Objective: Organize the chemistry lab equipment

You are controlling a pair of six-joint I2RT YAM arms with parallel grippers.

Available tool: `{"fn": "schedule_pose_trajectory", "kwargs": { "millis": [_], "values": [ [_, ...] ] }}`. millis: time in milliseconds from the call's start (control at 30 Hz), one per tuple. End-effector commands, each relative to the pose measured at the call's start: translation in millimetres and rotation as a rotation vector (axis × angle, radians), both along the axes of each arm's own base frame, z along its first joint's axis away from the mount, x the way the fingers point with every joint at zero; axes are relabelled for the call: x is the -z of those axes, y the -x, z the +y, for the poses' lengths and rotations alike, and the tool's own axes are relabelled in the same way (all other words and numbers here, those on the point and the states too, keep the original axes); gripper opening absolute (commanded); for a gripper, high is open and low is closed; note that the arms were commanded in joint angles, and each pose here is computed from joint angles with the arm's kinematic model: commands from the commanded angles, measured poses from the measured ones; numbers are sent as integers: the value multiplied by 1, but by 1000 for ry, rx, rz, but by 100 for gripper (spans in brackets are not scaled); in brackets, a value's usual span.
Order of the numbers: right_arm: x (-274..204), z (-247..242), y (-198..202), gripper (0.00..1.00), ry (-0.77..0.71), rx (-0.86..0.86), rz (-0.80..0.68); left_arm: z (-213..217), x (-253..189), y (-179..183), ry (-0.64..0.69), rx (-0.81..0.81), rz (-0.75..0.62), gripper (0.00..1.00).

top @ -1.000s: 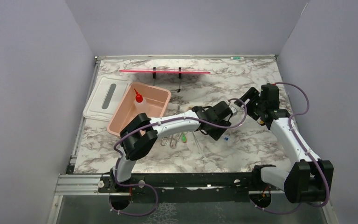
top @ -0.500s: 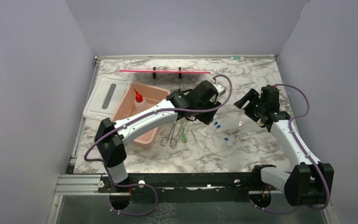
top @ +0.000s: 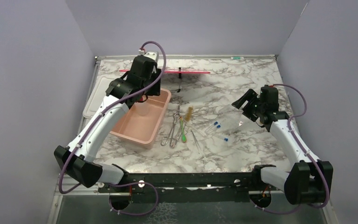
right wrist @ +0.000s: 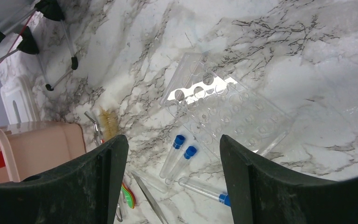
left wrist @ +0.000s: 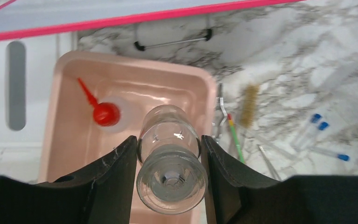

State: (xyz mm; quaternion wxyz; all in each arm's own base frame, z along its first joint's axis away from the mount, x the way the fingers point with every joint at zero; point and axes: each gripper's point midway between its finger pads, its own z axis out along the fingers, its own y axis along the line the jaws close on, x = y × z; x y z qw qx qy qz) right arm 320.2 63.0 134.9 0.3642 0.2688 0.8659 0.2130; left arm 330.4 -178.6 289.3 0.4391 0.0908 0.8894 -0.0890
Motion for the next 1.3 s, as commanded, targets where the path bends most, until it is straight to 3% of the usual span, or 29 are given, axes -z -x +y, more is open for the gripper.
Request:
{"fn": "schedule_pose_trajectory", "kwargs": {
  "millis": [0,133,333,533,700,1033,1267],
  "values": [
    [1,7,-5,76,-29,-37,-15,64,36,8,-93,-155,81,40],
    [5,7,-6,76,-25,-40,-5,87,71,19,-60,-220,145,40],
    [10,8,-7,76,-30,-48,9,67,104,23,56,-173,187,39],
    [11,8,-6,75,-29,-51,12,100,131,21,-41,-345,192,39],
    [13,7,-7,75,-20,-51,14,120,151,28,-25,-445,200,39],
    [13,9,-7,75,-26,-58,14,129,173,5,93,-528,192,39],
    [15,9,-8,75,-28,-53,14,129,193,-11,82,-562,225,39]
  ]
}}
